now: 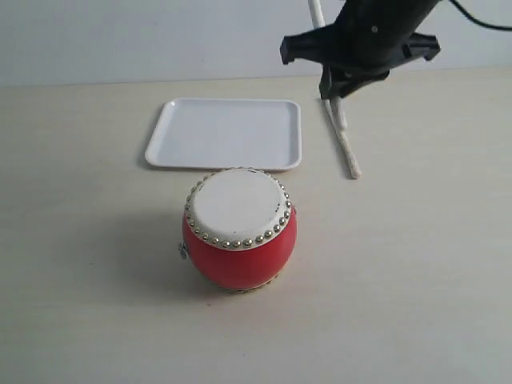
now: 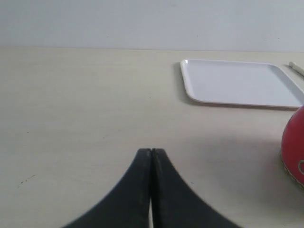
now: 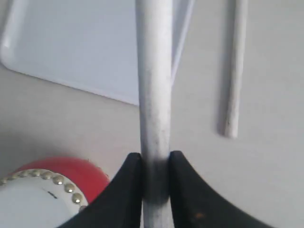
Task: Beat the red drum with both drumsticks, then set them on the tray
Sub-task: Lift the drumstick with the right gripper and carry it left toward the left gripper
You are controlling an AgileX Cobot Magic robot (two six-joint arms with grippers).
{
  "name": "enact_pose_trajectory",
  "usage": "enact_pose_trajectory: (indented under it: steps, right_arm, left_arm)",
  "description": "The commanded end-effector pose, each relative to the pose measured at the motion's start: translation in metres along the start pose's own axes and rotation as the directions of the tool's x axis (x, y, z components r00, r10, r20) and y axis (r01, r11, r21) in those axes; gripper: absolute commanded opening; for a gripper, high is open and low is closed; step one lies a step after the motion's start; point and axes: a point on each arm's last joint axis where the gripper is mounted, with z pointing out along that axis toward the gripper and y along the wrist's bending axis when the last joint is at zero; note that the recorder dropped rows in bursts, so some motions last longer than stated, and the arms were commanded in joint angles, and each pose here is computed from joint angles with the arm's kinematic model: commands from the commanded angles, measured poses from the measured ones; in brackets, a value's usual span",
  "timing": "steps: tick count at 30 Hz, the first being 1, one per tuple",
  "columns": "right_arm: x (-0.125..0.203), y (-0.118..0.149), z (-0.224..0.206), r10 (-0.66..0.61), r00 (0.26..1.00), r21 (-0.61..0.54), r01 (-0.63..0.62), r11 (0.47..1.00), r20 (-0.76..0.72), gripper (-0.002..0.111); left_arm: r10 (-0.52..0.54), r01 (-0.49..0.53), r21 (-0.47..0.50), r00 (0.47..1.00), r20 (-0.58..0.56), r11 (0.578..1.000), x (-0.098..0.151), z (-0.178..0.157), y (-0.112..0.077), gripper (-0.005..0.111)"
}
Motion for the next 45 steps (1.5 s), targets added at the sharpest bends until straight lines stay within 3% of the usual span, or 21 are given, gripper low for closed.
enact_pose_trajectory:
  steps: [1,4,7,11,13,14,15,18,19,21,24,30,33,36,39,41,45]
  right_arm:
    - [-0.012,0.012,-0.021,-0.173,0.975,-0.095,0.187,0.978,0.136,0.000]
    - [-0.012,0.025,-0.013,-0.323,0.925,-0.202,0.362,0.910,0.199,0.000]
    - [-0.011,0.033,-0.004,-0.393,0.882,-0.273,0.457,0.846,0.259,0.000]
    - [-0.005,0.050,0.034,-0.523,0.761,-0.397,0.647,0.651,0.384,0.000]
    - [-0.001,0.057,0.048,-0.548,0.704,-0.456,0.710,0.537,0.451,0.000]
    - [0.006,0.063,0.051,-0.571,0.655,-0.503,0.752,0.426,0.496,0.000]
    - [0.007,0.068,0.046,-0.560,0.583,-0.498,0.807,0.317,0.589,0.000]
    - [0.007,0.075,0.037,-0.483,0.566,-0.523,0.819,0.236,0.668,0.000]
    - [0.009,0.077,0.035,-0.475,0.552,-0.523,0.827,0.206,0.685,0.000]
    - [0.009,0.077,0.035,-0.473,0.551,-0.524,0.827,0.204,0.687,0.000]
    - [0.009,0.077,0.034,-0.466,0.558,-0.531,0.823,0.204,0.686,0.000]
    - [0.009,0.081,0.026,-0.392,0.592,-0.579,0.798,0.167,0.704,0.000]
    - [0.007,0.082,0.023,-0.356,0.611,-0.594,0.786,0.168,0.707,0.000]
    - [0.007,0.083,0.023,-0.347,0.619,-0.601,0.780,0.172,0.704,0.000]
    - [0.007,0.083,0.023,-0.343,0.638,-0.619,0.765,0.178,0.690,0.000]
    - [0.007,0.083,0.023,-0.340,0.649,-0.629,0.756,0.183,0.681,0.000]
    - [0.007,0.083,0.022,-0.334,0.653,-0.633,0.752,0.183,0.679,0.000]
  left_arm:
    - [-0.013,0.013,0.001,1.000,0.005,1.000,0.000,0.000,0.000,0.000]
    - [0.008,-0.008,-0.007,1.000,0.006,1.000,0.000,0.000,0.001,0.000]
    - [0.008,-0.008,-0.007,1.000,0.006,1.000,0.000,0.000,0.001,0.000]
    - [0.008,-0.008,-0.007,1.000,0.006,1.000,0.000,0.000,0.001,0.000]
    - [0.094,-0.094,-0.022,0.996,0.003,0.995,0.000,0.000,0.002,0.000]
    - [0.140,-0.139,-0.035,0.989,0.037,0.990,-0.003,0.000,0.003,0.000]
    - [0.094,-0.091,-0.036,0.990,0.106,0.995,-0.009,-0.001,0.002,0.000]
    - [-0.008,0.020,-0.041,0.961,0.277,0.999,-0.024,-0.004,0.004,0.000]
    - [-0.091,0.109,-0.031,0.927,0.365,0.994,-0.032,-0.006,0.006,0.000]
    - [-0.279,0.300,0.029,0.843,0.460,0.953,-0.040,-0.010,0.010,0.000]
    - [-0.437,0.456,0.113,0.711,0.551,0.883,-0.048,-0.016,0.015,0.000]
    - [-0.415,0.463,0.149,0.548,0.726,0.874,-0.063,-0.030,0.023,0.000]
    - [-0.344,0.364,0.173,0.480,0.807,0.915,-0.086,-0.043,0.018,0.000]
    - [-0.248,0.246,0.141,0.485,0.839,0.959,-0.124,-0.050,0.010,0.000]
    - [-0.217,0.220,0.113,0.537,0.815,0.969,-0.159,-0.036,0.008,0.000]
    - [-0.191,0.200,0.085,0.599,0.778,0.976,-0.179,-0.014,0.007,0.000]
    - [-0.155,0.125,0.091,0.765,0.625,0.988,-0.194,0.050,0.002,0.000]
